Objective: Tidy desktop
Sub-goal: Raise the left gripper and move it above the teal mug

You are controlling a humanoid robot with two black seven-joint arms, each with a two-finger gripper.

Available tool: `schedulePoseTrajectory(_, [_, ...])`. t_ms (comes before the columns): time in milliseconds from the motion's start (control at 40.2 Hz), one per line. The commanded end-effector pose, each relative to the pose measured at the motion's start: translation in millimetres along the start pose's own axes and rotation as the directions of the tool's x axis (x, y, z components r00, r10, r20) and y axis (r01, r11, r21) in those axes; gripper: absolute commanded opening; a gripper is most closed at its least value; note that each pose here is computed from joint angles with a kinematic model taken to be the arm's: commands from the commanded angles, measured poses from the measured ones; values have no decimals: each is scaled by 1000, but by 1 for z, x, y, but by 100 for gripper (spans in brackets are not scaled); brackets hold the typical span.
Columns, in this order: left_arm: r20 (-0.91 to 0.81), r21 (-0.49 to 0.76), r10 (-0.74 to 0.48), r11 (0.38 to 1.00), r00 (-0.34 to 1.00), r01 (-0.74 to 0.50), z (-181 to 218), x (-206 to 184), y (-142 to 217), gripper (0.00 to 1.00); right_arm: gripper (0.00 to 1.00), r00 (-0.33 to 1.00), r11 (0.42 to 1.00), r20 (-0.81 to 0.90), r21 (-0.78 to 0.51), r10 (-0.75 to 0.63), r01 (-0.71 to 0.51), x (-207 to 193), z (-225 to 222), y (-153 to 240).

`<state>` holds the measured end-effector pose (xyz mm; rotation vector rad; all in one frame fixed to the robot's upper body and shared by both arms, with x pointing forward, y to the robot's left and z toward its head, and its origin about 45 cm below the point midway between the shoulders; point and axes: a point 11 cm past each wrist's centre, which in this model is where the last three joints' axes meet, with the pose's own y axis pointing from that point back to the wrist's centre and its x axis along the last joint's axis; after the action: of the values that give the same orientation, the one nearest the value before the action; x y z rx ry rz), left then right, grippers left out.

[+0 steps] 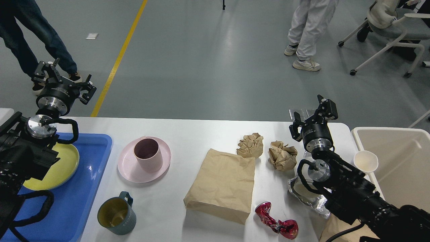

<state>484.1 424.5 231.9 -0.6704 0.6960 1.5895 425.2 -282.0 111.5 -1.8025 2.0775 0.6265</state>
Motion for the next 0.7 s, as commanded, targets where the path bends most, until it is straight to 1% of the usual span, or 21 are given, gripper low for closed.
schedulePoseTrajectory(0, [2,5,2,1000,1000,-2,-2,1,0,96,100,1000,1000,1,0,-1,1,-1,0,0])
schedulePoseTrajectory(50, [14,17,1,1000,1000,-2,-11,2,2,96,100,1000,1000,0,0,0,0,0,0,0])
schedulePoseTrajectory(124, [32,53,-19,998,999,18,-26,-8,-2,96,100,1000,1000,0,0,0,0,0,0,0])
schedulePoseTrajectory(199, [38,53,-27,998,999,25,-24,-12,-3,96,100,1000,1000,0,0,0,0,0,0,0])
schedulePoseTrajectory(274, [48,38,-40,999,998,38,-10,-19,-7,96,100,1000,1000,0,0,0,0,0,0,0])
schedulePoseTrajectory(423, [51,41,-54,998,997,52,-5,-27,-10,96,100,1000,1000,0,0,0,0,0,0,0])
schedulePoseTrajectory(473, [57,78,-67,995,996,63,-7,-32,-12,96,100,1000,1000,-1,0,1,-1,0,0,0])
schedulePoseTrajectory(498, [81,127,-81,989,993,70,-9,-35,-12,96,100,1000,1000,0,0,0,0,0,0,0])
schedulePoseTrajectory(523, [128,180,-96,981,987,72,-9,-38,-12,96,100,1000,1000,0,0,0,0,0,0,0])
schedulePoseTrajectory(597, [235,244,-113,968,965,54,-1,-41,-13,96,100,1000,1000,0,0,0,0,0,0,0])
schedulePoseTrajectory(672, [362,298,-141,954,921,29,8,-52,-16,96,100,1000,1000,-1,0,1,-1,0,0,0])
